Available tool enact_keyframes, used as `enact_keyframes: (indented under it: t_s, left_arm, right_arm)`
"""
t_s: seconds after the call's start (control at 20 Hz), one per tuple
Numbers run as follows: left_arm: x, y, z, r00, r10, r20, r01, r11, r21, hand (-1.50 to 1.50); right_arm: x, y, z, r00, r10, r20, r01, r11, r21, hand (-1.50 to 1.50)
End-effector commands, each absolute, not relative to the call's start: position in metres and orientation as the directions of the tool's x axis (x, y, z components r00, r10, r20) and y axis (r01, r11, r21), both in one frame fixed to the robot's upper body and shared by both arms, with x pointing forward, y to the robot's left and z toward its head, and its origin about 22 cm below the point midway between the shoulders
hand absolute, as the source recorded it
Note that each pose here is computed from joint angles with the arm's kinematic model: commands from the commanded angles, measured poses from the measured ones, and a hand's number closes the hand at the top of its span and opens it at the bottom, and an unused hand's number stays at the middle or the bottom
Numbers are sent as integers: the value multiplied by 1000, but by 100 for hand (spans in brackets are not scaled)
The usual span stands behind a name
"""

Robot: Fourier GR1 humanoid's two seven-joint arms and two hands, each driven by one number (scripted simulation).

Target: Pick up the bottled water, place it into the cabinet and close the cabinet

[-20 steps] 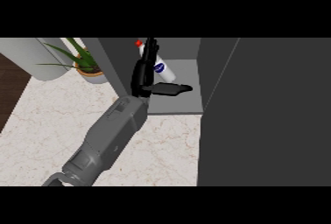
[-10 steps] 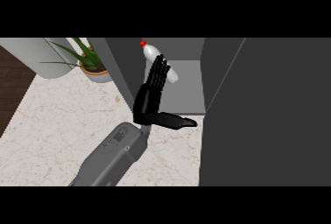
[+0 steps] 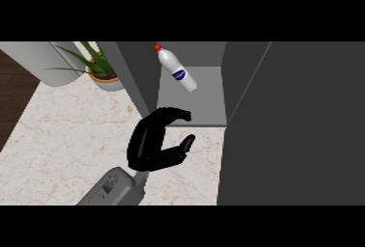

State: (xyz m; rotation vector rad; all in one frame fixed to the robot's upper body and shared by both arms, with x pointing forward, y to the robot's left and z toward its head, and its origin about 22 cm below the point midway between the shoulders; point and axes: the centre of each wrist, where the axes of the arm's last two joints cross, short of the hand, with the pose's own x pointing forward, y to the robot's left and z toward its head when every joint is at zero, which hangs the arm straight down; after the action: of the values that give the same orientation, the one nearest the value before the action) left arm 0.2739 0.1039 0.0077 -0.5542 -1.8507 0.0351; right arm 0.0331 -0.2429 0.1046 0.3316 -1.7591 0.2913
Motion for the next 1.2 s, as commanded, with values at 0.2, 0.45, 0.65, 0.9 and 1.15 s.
enact_keyframes:
  t_s: [0.2, 0.45, 0.65, 0.9, 1.15]
  left_arm:
    - [224, 158, 13, -247, 392, 886, 311, 898, -310, -150]
    - [222, 198, 13, -277, 352, 894, 229, 928, -294, -150]
    - [196, 222, 23, -278, 396, 875, 224, 913, -342, -150]
    - [193, 249, 25, -273, 423, 864, 189, 904, -383, -150]
    - [175, 267, 28, -265, 416, 870, 182, 908, -378, -150]
  right_arm:
    - [25, -239, 144, -215, 7, 976, -594, 793, -137, 150]
    - [25, -228, 156, -288, 3, 958, -650, 734, -198, 150]
    - [25, -221, 156, -253, -23, 967, -707, 687, -168, 150]
    - [26, -208, 160, -238, -65, 969, -804, 573, -159, 150]
    - [33, -199, 157, -257, -41, 965, -827, 527, -198, 150]
